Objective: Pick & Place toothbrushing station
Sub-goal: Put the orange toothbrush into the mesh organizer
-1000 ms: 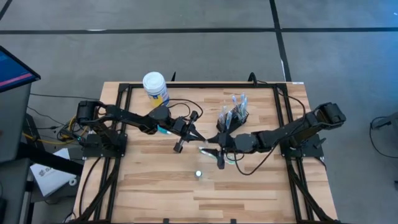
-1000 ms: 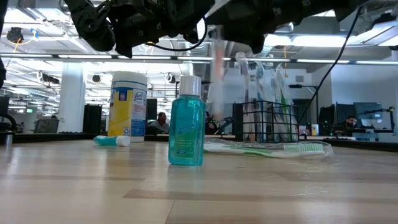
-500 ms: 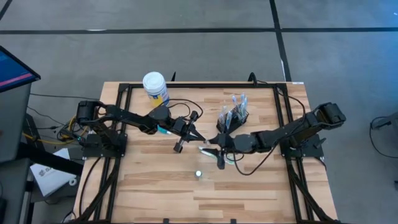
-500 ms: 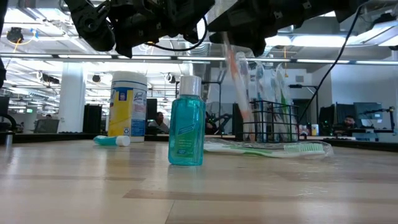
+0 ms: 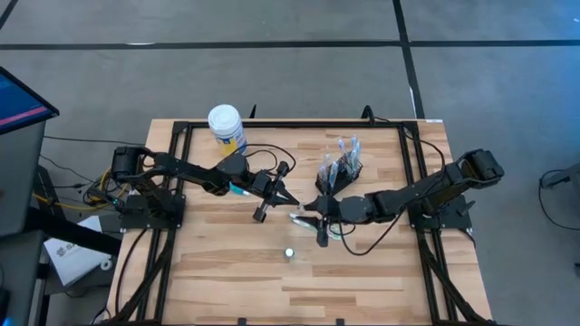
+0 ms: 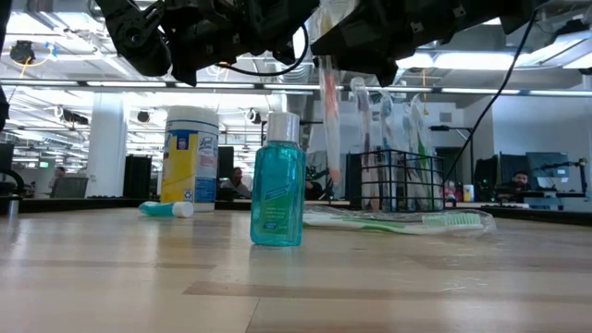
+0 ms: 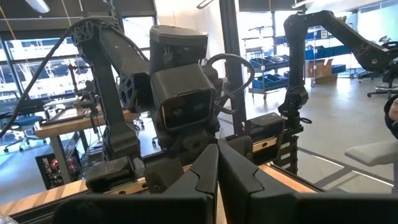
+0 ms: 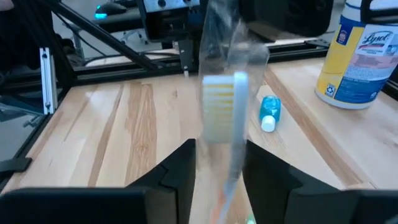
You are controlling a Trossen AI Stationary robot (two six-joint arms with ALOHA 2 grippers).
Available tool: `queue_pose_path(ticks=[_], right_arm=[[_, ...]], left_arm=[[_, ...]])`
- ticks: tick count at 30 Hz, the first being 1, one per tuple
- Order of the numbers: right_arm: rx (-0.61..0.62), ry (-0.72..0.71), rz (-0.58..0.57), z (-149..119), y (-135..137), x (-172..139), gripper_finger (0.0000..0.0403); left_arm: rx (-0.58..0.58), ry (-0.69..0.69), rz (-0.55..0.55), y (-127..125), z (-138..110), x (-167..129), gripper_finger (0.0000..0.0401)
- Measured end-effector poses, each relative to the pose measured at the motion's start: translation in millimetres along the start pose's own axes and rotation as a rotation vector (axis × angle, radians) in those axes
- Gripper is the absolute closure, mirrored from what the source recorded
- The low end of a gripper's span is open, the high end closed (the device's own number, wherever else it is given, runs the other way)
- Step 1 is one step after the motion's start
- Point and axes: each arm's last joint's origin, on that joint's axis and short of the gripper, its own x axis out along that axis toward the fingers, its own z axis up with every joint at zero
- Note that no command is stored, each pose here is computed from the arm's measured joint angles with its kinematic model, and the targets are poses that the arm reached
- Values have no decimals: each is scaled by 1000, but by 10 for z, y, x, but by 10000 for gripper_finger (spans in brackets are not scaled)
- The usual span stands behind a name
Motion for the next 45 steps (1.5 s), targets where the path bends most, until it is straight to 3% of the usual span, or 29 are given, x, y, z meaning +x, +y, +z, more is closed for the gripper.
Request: queue_pose_path(ticks=[8,20,28,36,40,45], right_arm=[[-33,-9,-6,11,-12,4,390],[-31,-16,-35,17,-33,9,398],[-39,-15,-42,18,-35,7,398],[-54,-14,-171,87,-93,-120,398],[-61,-47,-236,170,-47,-310,398],[-75,-47,-400,162,-6,-630,398]], left_arm=[[0,0,1,0,0,0,401],[-7,1,41,12,1,0,385],[-1,-7,36,1,43,-37,315],[25,-28,63,-84,172,-318,264],[32,-16,64,-110,145,-338,258],[30,5,74,-100,69,-321,261]])
